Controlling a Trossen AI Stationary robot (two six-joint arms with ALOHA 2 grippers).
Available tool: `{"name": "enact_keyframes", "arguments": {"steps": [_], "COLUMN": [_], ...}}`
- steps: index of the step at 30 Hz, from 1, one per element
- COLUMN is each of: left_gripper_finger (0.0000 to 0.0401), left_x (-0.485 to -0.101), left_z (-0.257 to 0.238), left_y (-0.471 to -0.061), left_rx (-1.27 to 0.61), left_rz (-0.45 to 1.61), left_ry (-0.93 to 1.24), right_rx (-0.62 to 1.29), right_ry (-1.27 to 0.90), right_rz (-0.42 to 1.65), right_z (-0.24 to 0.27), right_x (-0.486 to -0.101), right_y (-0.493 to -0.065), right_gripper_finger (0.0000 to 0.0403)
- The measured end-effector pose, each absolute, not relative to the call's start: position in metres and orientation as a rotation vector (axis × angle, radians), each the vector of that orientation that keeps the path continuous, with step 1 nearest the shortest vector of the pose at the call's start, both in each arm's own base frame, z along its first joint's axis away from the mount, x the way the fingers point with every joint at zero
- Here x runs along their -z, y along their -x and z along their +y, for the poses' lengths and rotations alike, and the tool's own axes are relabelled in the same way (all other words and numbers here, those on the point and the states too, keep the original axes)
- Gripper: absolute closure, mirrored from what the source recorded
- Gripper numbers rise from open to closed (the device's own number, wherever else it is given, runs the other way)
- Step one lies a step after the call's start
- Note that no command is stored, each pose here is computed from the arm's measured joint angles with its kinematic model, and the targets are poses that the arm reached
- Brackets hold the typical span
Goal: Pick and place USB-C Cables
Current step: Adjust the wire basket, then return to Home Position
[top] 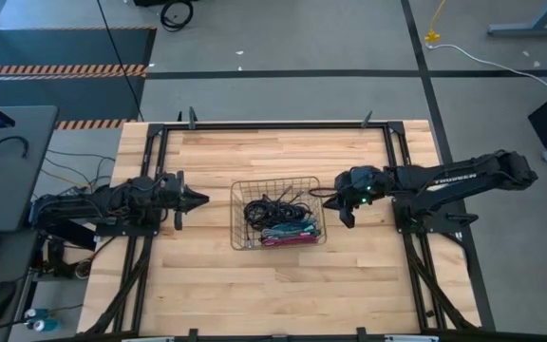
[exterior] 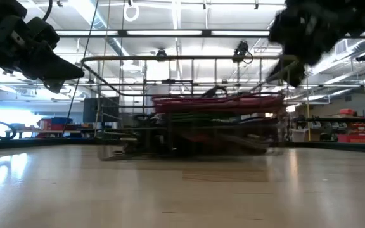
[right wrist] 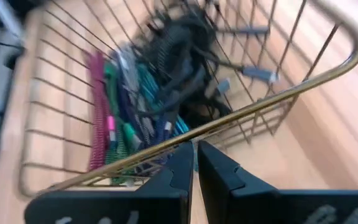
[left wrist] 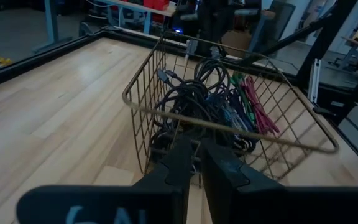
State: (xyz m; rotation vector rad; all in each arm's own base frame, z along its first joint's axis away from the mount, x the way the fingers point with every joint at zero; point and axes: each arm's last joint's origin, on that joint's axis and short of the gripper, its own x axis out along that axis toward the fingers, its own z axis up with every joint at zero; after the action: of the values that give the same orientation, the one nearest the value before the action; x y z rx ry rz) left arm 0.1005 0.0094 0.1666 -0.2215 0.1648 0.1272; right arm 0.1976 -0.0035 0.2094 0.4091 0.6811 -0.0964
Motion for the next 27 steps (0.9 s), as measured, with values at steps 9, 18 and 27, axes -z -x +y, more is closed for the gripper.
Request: {"name": "enact_keyframes", "arguments": {"steps": [9,18,27], "left_gripper_finger": [0.0358,0.0358,0.0358], "left_x": [-0.167,-0.167,-0.165], "left_z": [0.009,0.009,0.009], "left_y": [-0.101,-0.1,-0.1], "left_rx": [-0.127,-0.127,-0.128], "left_rz": [0.164,0.165,0.18], "left_ry": [0.218,0.218,0.219], "right_rx": [0.097,0.123,0.057], "right_ry": [-0.32,-0.346,-0.185], "right_rz": [0.553,0.583,0.319], "right_z": [-0.004,-0.001,-0.001], "right_x": [-0.246,-0.246,-0.277], "right_y": [-0.181,-0.172,-0.161], "right_gripper_finger": [0.0373,0.0373,0.0373]}}
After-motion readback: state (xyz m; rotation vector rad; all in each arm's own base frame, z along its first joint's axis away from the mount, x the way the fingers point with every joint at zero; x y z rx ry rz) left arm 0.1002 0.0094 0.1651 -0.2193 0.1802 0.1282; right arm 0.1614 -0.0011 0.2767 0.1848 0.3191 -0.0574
